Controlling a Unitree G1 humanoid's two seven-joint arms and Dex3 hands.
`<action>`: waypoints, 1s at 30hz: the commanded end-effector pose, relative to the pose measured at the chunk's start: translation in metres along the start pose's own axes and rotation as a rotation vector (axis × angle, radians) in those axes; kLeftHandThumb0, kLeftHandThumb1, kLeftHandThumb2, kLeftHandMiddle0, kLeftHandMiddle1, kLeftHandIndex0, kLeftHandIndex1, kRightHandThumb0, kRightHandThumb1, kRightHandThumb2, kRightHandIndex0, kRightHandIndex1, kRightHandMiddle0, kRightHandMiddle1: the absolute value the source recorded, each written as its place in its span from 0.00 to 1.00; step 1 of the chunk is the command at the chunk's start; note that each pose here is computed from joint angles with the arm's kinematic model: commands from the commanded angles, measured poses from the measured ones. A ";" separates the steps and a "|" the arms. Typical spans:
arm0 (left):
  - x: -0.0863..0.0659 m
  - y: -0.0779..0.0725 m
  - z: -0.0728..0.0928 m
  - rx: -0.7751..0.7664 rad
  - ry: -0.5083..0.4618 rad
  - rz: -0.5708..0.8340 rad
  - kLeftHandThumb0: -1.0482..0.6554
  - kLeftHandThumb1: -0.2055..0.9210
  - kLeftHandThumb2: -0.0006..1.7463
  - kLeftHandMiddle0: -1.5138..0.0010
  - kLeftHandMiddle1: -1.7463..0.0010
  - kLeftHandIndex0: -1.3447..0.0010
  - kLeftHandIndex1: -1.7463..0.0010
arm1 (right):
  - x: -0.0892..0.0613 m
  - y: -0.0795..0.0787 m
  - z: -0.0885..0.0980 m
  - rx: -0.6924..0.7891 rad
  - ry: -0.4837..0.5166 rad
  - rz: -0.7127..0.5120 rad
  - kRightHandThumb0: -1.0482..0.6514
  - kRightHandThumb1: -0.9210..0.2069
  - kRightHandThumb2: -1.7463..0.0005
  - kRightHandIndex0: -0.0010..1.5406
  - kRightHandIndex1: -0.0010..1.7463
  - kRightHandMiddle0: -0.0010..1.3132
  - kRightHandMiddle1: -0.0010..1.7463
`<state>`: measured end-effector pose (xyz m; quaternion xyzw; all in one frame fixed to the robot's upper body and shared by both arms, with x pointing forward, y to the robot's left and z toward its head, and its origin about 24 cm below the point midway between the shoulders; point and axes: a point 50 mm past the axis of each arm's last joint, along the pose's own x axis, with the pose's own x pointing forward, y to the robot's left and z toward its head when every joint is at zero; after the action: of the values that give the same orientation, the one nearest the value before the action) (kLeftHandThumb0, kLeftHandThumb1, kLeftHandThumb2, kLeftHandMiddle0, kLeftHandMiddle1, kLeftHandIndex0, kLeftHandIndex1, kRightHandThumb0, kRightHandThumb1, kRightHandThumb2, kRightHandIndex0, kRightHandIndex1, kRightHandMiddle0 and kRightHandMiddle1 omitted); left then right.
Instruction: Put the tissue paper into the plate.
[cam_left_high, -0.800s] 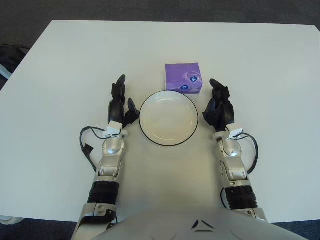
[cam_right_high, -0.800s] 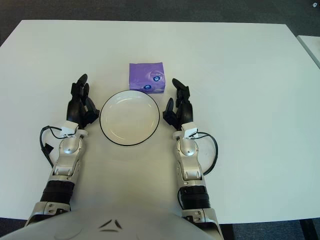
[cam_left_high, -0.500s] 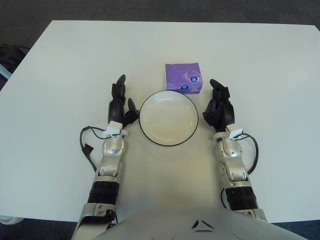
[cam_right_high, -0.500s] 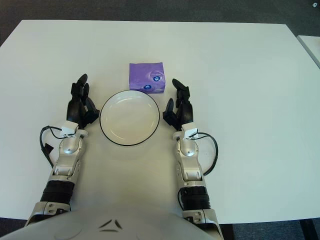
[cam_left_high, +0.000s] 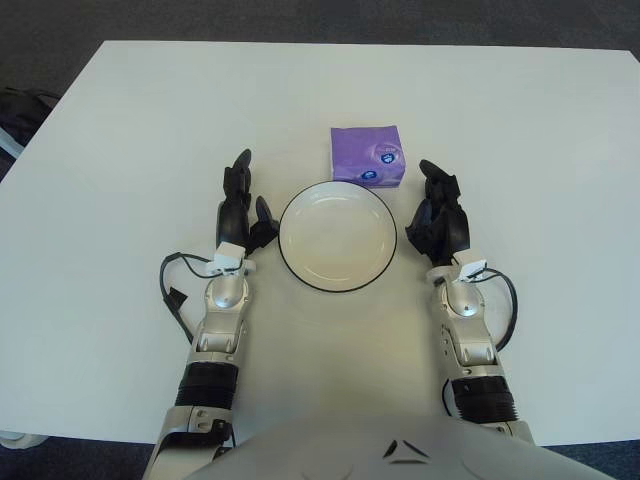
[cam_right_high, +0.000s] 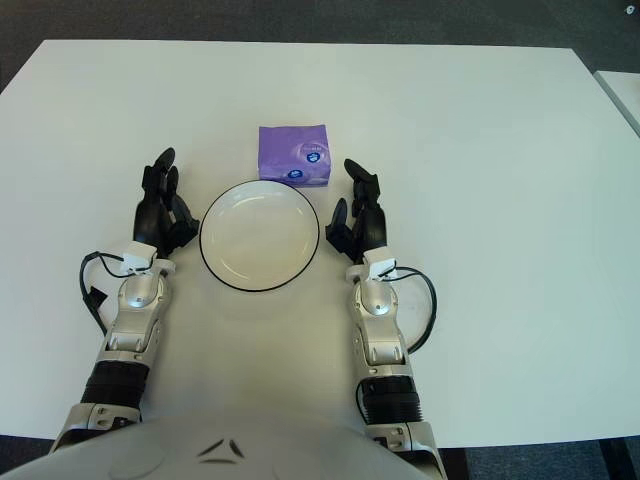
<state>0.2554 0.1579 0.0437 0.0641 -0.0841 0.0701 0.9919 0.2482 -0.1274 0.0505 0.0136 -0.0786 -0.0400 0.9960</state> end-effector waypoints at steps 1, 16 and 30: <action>-0.018 0.000 -0.025 0.024 0.136 -0.006 0.12 1.00 0.58 0.87 1.00 1.00 0.72 | -0.015 -0.009 -0.025 -0.030 0.141 -0.022 0.27 0.00 0.44 0.21 0.01 0.00 0.38; -0.017 -0.001 -0.026 0.018 0.142 -0.006 0.12 1.00 0.57 0.87 1.00 1.00 0.71 | -0.001 -0.049 0.017 -0.039 0.001 -0.062 0.28 0.00 0.45 0.21 0.01 0.00 0.38; -0.015 -0.002 -0.028 0.011 0.146 -0.004 0.13 1.00 0.57 0.87 1.00 1.00 0.70 | 0.011 -0.067 0.058 -0.097 -0.251 -0.116 0.30 0.00 0.43 0.21 0.01 0.00 0.39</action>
<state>0.2571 0.1555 0.0429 0.0626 -0.0831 0.0688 0.9922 0.2446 -0.1913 0.0905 -0.0324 -0.1573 -0.0968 0.9823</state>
